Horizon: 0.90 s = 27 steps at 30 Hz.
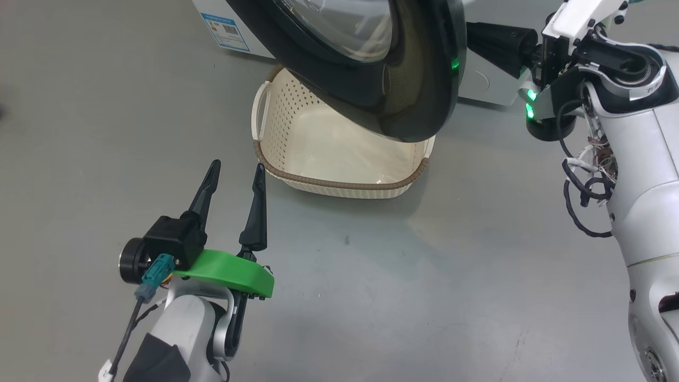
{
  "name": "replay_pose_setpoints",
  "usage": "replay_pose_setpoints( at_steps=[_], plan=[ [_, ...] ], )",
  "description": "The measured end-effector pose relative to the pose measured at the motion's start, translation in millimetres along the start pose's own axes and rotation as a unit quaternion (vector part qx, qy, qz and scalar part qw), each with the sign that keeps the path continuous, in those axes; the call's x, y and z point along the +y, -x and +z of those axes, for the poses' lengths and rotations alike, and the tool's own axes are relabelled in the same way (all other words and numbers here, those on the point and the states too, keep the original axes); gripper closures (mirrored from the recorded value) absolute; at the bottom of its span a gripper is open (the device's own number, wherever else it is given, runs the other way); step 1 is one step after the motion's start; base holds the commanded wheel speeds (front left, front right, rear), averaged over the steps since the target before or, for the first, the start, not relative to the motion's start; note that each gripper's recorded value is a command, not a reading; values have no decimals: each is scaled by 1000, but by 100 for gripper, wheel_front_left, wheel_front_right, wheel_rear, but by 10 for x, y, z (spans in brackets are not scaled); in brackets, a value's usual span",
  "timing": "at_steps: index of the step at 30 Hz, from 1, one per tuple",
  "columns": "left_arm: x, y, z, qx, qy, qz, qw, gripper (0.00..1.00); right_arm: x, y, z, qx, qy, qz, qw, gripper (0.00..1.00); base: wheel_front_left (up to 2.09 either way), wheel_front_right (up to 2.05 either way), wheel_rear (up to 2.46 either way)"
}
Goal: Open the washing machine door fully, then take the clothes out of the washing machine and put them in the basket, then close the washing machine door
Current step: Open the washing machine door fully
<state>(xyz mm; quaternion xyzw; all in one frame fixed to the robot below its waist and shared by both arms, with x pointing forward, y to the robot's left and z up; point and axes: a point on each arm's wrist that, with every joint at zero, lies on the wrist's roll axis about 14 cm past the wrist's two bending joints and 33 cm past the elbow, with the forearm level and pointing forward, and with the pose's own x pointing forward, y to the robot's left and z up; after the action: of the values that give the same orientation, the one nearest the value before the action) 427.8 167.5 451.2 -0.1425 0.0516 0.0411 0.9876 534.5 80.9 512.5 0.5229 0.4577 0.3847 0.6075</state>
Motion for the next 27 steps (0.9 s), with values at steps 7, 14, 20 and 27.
replay_pose_setpoints(
  at_steps=[7, 14, 20, 27],
  plan=[
    [8, 70, 49, -6, 1, 2, 1000, 0, 30, -35, -195, 20, -9, 5, 1000, 100, 0, 0, 0],
    [43, 120, 62, -7, 3, 8, 1000, 0, 63, -101, -374, 44, -23, 13, 999, 100, 0, 0, 0],
    [65, 122, 83, -10, 3, 11, 1000, 0, 92, -160, -500, 66, -23, 16, 997, 100, 0, 0, 0],
    [81, 127, 93, -12, 2, 14, 1000, 0, 158, -223, -700, 101, -22, 33, 994, 100, 0, 0, 0]
  ],
)
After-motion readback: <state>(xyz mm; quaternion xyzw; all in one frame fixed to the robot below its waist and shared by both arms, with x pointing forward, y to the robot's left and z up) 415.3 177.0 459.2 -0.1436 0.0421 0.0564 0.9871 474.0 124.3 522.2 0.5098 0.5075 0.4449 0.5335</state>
